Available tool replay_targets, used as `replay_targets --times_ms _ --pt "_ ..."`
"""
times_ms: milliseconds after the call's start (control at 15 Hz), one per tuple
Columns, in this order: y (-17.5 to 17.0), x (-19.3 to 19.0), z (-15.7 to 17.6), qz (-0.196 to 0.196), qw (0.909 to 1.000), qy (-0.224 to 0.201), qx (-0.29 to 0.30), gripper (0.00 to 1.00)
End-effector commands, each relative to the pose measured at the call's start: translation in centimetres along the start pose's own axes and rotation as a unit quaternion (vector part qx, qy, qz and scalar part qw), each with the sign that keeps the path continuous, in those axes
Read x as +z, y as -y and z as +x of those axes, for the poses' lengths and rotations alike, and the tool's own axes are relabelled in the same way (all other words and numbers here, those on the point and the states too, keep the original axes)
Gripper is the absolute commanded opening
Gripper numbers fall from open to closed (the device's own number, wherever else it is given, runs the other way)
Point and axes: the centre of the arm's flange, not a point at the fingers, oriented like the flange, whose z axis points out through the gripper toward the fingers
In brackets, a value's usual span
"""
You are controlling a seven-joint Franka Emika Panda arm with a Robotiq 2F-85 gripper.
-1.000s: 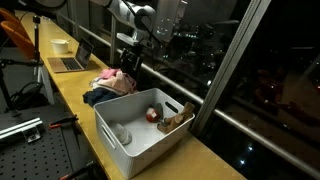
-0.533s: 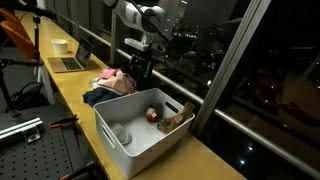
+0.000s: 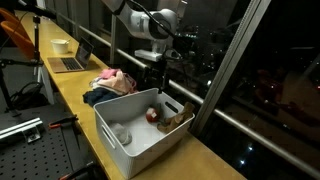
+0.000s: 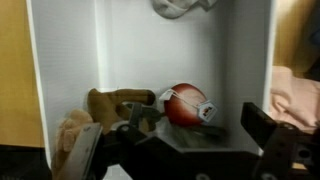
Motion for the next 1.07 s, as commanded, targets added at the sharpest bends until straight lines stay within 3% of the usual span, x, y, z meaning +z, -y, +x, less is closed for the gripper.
replay_targets --times_ms 0,467,733,1000 --pt "-3.4 2.6 -1.1 -0.016 0.999 -0.041 0.01 1.0" --pt "-8.1 6.0 -0.2 -0.076 0.9942 -0.073 0.023 1.0" --pt "-8.3 5.7 0.4 -0.11 0.9898 -0.089 0.012 1.0" --pt "-7.9 6.2 0.6 -0.109 0.9865 -0.122 0.012 1.0"
